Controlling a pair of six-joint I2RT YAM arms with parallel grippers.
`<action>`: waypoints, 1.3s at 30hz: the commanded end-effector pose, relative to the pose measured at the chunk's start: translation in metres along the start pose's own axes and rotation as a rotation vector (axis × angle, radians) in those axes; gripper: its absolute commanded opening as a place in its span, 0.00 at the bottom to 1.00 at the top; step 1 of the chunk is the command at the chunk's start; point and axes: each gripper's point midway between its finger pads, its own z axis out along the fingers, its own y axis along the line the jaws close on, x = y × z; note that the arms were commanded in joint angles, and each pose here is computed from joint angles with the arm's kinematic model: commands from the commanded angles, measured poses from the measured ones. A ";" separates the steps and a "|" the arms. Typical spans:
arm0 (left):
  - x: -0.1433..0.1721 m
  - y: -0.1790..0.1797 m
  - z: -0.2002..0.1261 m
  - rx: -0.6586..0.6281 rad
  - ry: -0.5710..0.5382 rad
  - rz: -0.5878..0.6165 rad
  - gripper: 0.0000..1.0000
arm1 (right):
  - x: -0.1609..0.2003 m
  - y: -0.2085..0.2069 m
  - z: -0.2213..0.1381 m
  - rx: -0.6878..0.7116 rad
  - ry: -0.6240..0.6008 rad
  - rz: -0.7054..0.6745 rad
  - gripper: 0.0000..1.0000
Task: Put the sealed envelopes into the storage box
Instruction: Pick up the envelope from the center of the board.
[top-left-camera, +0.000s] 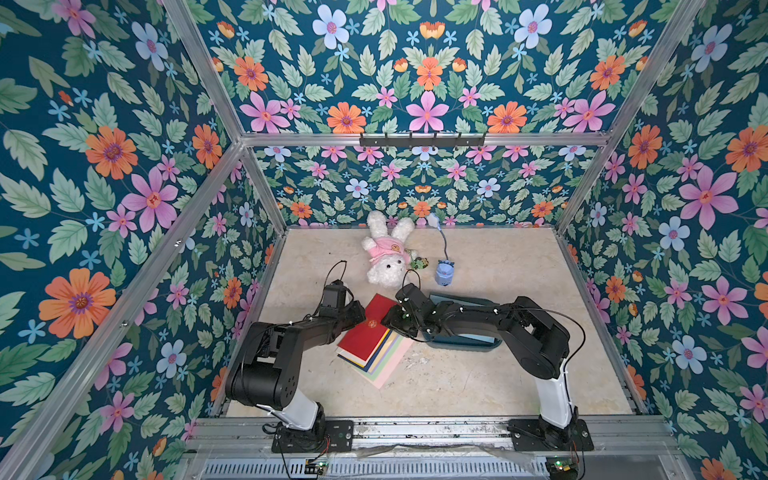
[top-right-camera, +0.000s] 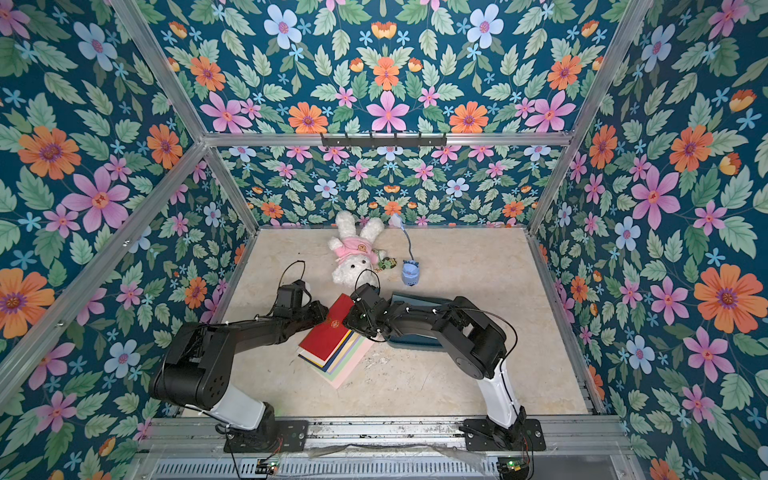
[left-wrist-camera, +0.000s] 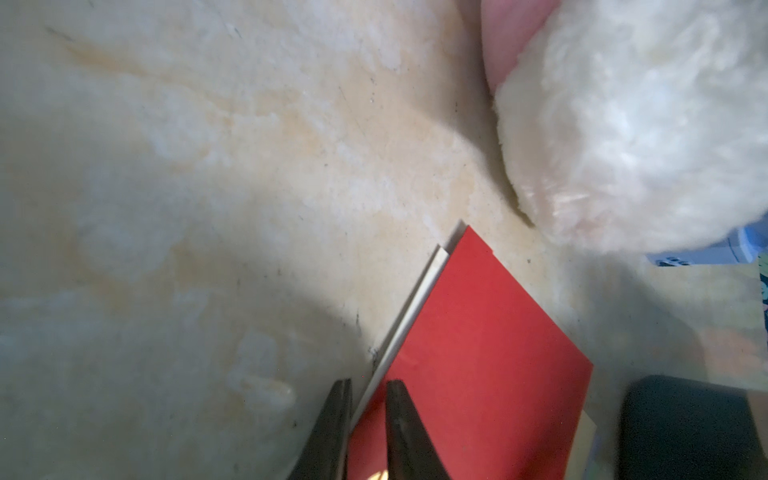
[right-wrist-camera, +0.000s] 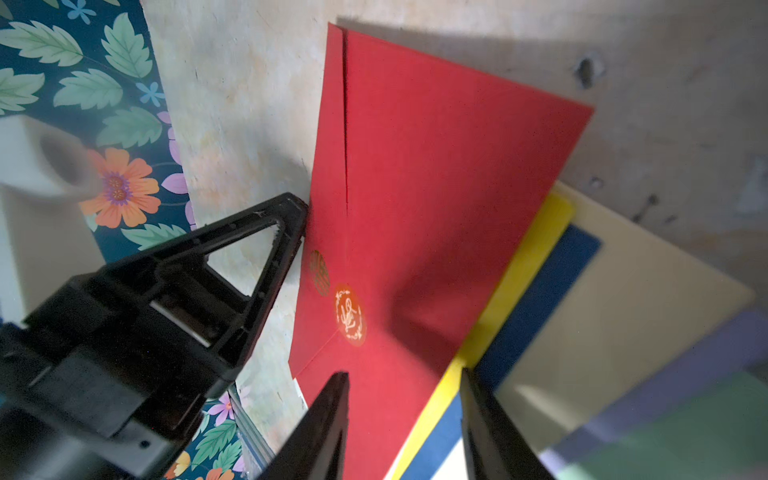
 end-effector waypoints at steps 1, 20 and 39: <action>0.035 0.023 -0.001 -0.089 0.131 -0.030 0.21 | -0.003 0.007 0.002 -0.022 -0.001 -0.009 0.48; 0.035 0.022 0.000 -0.084 0.132 -0.024 0.21 | -0.006 0.028 -0.009 -0.064 0.014 -0.023 0.47; 0.036 0.022 0.001 -0.083 0.136 -0.022 0.21 | -0.003 0.020 -0.009 -0.038 0.022 -0.031 0.47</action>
